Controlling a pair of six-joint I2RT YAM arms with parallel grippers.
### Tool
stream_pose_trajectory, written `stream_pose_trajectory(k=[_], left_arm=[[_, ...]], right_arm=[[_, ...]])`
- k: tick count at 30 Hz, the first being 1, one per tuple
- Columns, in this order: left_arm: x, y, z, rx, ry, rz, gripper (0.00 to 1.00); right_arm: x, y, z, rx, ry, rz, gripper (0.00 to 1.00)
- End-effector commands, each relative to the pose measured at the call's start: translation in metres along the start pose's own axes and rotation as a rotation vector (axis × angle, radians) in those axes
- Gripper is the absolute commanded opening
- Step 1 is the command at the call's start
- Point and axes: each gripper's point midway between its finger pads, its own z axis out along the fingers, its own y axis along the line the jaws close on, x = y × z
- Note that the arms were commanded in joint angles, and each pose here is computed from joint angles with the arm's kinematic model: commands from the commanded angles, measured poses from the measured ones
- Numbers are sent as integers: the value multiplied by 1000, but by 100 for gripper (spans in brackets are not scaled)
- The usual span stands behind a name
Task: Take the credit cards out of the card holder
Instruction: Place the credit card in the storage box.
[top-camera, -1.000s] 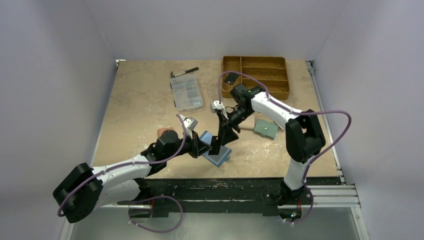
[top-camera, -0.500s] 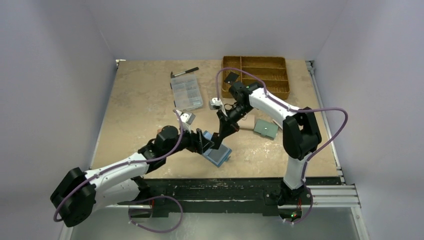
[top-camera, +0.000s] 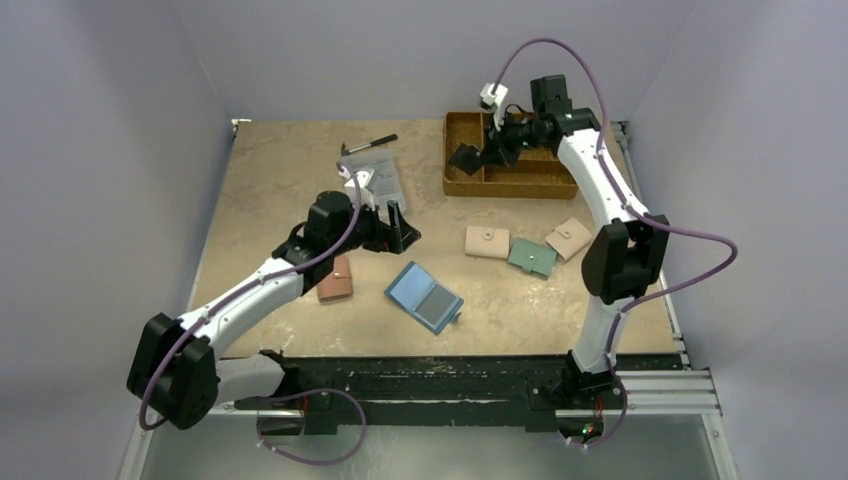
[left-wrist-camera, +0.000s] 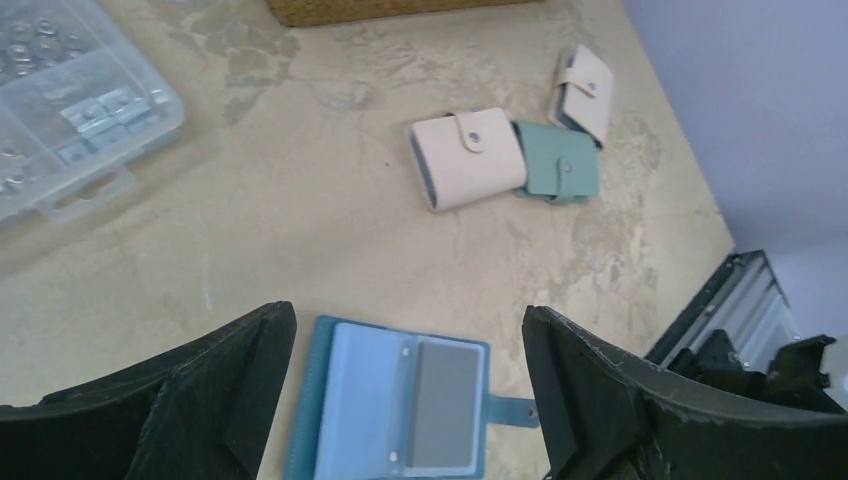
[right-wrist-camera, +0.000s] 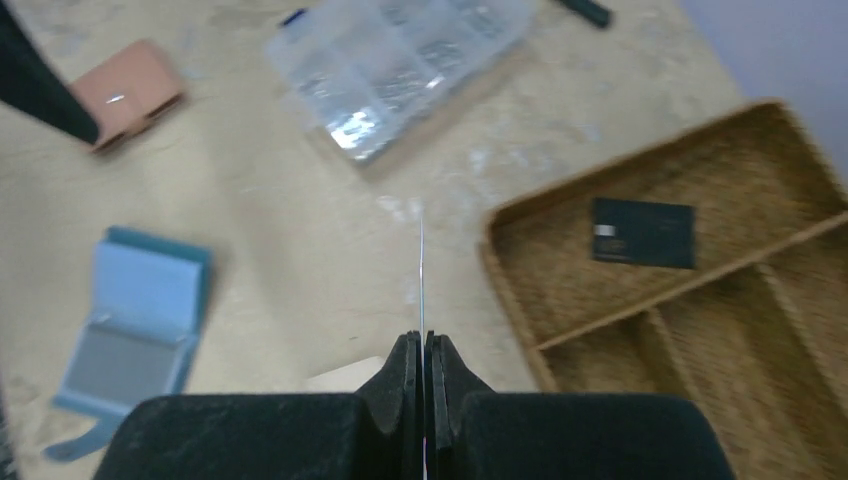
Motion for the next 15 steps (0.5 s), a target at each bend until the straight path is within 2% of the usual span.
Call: stream_pose_trajectory(k=[1,2,7,15], left_arm=[[-2,19,5,-46,110,96,90],[-1,25,6,-73,123,115,89],[-1,38,10,-124,157,189,89],[-4,42,9,-137,155,221,89]], right_arm=[[-28,-64,11,234,-6,16,0],[-35,-75,11,256,-4,3,0],[-12,-113,35,323,65,21,0],[13,-130,60,334,113,38,2]])
